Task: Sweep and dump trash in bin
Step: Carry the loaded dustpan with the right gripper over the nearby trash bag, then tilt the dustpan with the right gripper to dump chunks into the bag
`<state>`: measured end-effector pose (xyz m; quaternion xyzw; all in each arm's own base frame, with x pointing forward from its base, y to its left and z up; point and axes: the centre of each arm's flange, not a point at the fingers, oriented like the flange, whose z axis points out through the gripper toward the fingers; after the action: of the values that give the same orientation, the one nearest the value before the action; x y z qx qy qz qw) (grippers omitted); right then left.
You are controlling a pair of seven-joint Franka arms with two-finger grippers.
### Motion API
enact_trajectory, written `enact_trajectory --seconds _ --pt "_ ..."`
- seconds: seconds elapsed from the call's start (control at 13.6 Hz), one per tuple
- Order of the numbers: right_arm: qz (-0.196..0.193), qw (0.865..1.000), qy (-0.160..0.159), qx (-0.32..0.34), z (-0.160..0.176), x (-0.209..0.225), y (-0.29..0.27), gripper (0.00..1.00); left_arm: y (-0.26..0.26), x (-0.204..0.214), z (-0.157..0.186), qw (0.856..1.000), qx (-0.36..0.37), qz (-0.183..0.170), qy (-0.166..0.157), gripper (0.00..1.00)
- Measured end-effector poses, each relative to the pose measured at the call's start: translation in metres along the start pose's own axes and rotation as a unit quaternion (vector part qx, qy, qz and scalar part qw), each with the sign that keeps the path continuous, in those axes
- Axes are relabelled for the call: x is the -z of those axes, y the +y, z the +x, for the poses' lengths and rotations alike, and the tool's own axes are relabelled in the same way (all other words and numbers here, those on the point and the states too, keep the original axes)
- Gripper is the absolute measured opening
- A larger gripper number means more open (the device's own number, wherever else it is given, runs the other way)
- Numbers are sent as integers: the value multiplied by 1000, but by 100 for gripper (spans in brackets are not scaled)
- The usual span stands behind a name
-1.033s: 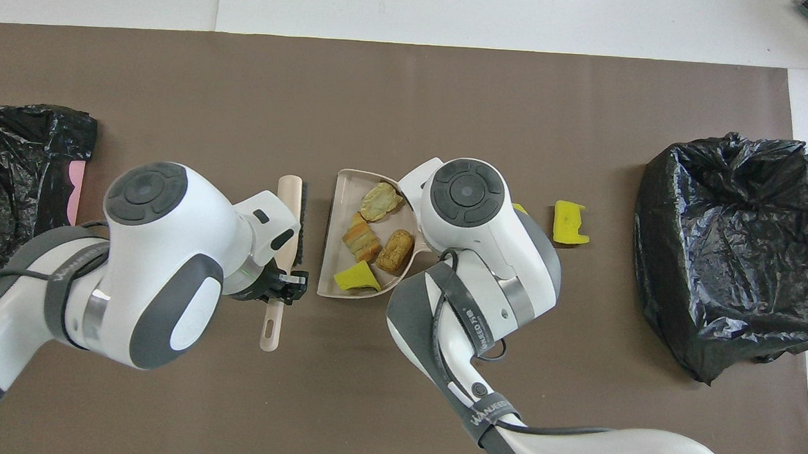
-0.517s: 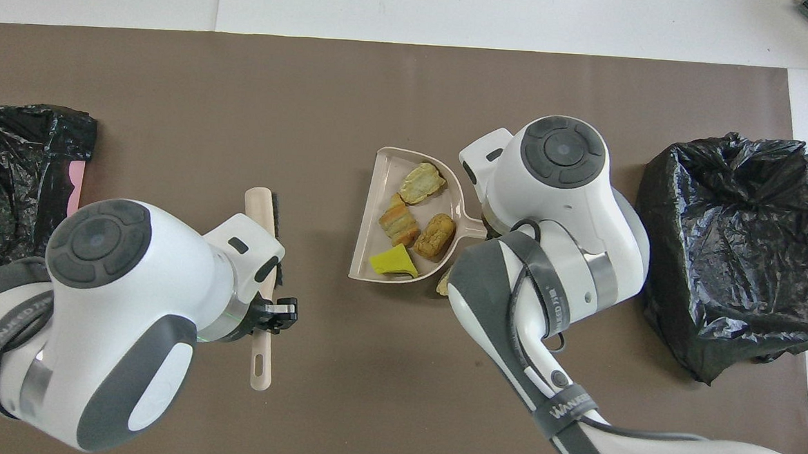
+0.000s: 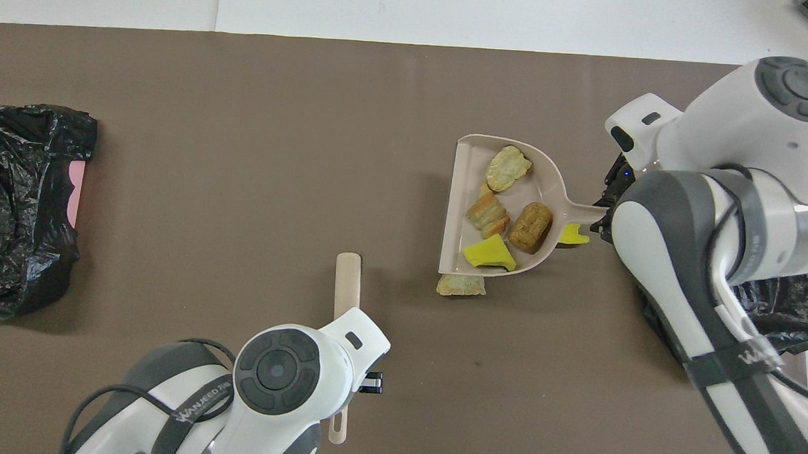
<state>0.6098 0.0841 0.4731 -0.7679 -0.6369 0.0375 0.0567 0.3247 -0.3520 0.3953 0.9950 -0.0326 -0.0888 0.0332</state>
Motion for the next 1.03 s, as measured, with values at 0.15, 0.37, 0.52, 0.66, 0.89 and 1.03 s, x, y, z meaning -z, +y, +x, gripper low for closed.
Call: enact_trajectory --seconds 0.15,0.37,0.52,0.66,0.89,1.03 --pt "9 1000 2 -13 -32 20 2 31 15 -20 -14 1000 7 4 0 26" --pt "1 1000 9 -8 -81 53 -3 31 30 -37 -17 1000 26 -1 6 26" --pt "-7 1000 9 -3 -130 72 -8 31 33 -43 -20 999 33 1 4 26" --pt "-9 1000 2 -3 -178 80 -11 31 33 -53 -23 999 44 -3 10 26" --pt "-11 999 -40 5 -248 83 -12 31 33 -61 -22 998 59 -12 13 26" --pt "-30 995 -96 2 -286 90 -11 31 32 -63 -22 998 61 -12 12 26"
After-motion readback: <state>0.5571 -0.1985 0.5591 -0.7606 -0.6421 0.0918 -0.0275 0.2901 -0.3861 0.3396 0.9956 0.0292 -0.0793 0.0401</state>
